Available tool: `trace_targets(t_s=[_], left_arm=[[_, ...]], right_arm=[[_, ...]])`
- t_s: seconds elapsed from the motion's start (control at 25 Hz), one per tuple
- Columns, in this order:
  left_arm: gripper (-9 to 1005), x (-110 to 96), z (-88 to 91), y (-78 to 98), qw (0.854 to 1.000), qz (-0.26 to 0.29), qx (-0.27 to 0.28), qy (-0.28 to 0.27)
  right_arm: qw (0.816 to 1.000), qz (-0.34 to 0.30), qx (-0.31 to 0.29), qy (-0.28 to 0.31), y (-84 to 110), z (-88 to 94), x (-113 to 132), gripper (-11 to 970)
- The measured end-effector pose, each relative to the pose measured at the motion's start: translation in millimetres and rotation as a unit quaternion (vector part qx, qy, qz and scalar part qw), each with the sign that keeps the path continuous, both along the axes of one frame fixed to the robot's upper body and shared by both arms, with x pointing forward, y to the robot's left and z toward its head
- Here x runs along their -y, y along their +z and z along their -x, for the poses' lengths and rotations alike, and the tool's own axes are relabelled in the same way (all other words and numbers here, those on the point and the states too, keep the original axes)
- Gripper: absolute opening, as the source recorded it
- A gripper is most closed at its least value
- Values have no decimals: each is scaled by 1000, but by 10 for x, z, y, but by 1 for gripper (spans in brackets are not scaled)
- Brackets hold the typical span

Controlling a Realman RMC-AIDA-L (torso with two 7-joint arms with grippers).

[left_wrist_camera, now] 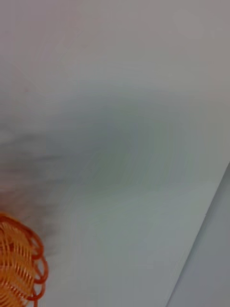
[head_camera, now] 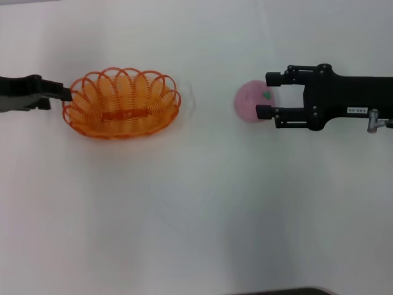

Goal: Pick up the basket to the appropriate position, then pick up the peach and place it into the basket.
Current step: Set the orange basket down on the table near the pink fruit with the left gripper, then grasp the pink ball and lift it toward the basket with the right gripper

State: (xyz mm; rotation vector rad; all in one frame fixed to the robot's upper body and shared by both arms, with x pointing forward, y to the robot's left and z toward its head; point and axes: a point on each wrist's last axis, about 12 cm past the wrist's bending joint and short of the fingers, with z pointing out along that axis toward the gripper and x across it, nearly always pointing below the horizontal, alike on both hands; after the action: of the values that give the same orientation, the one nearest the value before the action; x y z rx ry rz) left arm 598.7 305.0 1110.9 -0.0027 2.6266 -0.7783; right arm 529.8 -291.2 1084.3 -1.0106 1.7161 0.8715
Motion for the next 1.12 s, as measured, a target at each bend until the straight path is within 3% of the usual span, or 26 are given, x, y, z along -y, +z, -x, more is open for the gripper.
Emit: trace_targets(t_s=[0.12, 0.24, 0.4, 0.48, 0.52, 0.56, 0.68, 0.8, 1.0, 1.12], left_arm=[[529, -94, 28, 28, 1000, -13, 24, -9], [671, -195, 76, 84, 996, -6, 82, -16], [672, -313, 186, 184, 984, 26, 175, -23], [673, -388, 274, 220, 972, 41, 231, -22], [674, -460, 367, 226, 959, 48, 279, -21], [674, -460, 367, 226, 959, 48, 279, -21], [675, -532, 511, 207, 939, 45, 339, -37], [673, -503, 645, 182, 926, 43, 364, -93], [671, -355, 941, 118, 892, 54, 374, -249], [671, -322, 1106, 34, 877, 55, 370, -302]], right_arm=[[1000, -3, -1, -5, -2, -3, -2, 699], [1000, -7, -5, -11, -22, -8, -12, 698], [999, -19, -7, -25, -37, -20, -11, 697], [999, -24, -8, -31, -36, -27, -9, 696], [999, -27, -9, -34, -34, -31, -9, 696], [999, -31, -10, -40, -37, -36, -8, 696], [997, -48, -12, -65, -55, -59, 0, 695], [995, -58, -18, -82, -70, -76, 8, 694], [991, -76, -30, -106, -79, -110, 4, 693], [988, -89, -36, -120, -81, -126, 8, 692]])
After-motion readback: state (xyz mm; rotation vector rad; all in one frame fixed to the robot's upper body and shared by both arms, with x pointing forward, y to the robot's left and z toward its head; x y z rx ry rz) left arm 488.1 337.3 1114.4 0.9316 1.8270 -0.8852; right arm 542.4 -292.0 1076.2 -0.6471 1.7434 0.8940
